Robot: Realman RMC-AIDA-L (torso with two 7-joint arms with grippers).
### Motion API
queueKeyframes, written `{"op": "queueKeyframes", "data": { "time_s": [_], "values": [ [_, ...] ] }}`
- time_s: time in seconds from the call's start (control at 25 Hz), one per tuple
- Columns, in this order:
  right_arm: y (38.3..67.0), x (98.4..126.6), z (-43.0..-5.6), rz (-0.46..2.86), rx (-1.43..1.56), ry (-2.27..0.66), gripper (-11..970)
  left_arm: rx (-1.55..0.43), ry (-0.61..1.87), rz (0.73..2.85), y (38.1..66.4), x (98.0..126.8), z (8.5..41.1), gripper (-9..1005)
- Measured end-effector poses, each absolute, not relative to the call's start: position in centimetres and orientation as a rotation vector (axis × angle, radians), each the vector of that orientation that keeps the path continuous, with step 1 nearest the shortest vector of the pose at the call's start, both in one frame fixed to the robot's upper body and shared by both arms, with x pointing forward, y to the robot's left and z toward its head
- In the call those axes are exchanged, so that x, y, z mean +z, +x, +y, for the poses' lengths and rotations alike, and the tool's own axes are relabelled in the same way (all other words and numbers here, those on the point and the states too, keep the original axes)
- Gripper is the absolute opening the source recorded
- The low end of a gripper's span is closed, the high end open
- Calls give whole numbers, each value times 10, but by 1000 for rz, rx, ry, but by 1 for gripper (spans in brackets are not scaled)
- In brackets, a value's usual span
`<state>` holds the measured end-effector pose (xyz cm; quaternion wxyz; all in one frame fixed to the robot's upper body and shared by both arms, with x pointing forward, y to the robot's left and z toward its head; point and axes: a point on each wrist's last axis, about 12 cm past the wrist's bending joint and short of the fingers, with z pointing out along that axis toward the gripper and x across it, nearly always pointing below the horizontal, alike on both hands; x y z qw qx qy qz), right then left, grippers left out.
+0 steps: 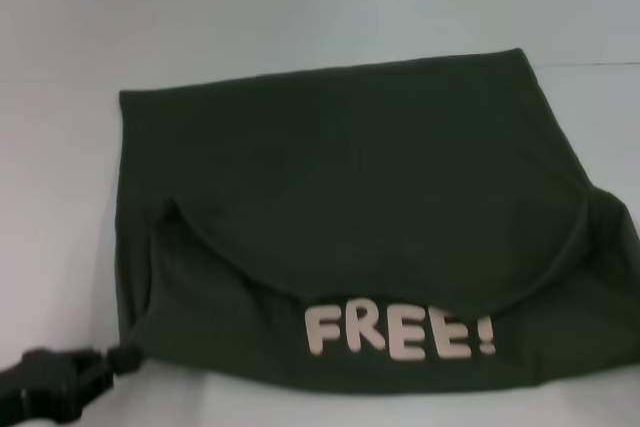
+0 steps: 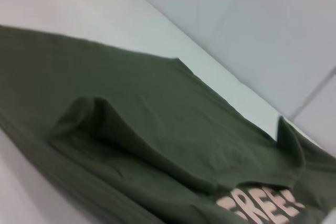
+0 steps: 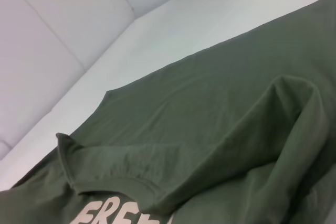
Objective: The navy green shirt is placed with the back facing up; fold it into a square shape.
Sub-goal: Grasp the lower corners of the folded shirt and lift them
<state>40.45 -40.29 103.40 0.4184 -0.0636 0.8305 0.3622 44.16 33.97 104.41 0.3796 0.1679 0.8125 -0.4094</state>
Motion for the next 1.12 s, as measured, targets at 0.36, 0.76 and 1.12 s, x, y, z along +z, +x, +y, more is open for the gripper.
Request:
{"op": "queueKeyframes", "data": {
  "time_s": [0.36,0.76,1.12],
  "values": [
    [376,1033,-409,2082,935,-144,24,-1227,556,2121,412,1044,336,33],
    [359,1036,-411,2061,942,-143,24,-1237,535,2142,397,1043,342,34],
    [333,1031,-409,2067,954,-128,24,-1196,534,2143,404,1045,347,33]
  ]
}}
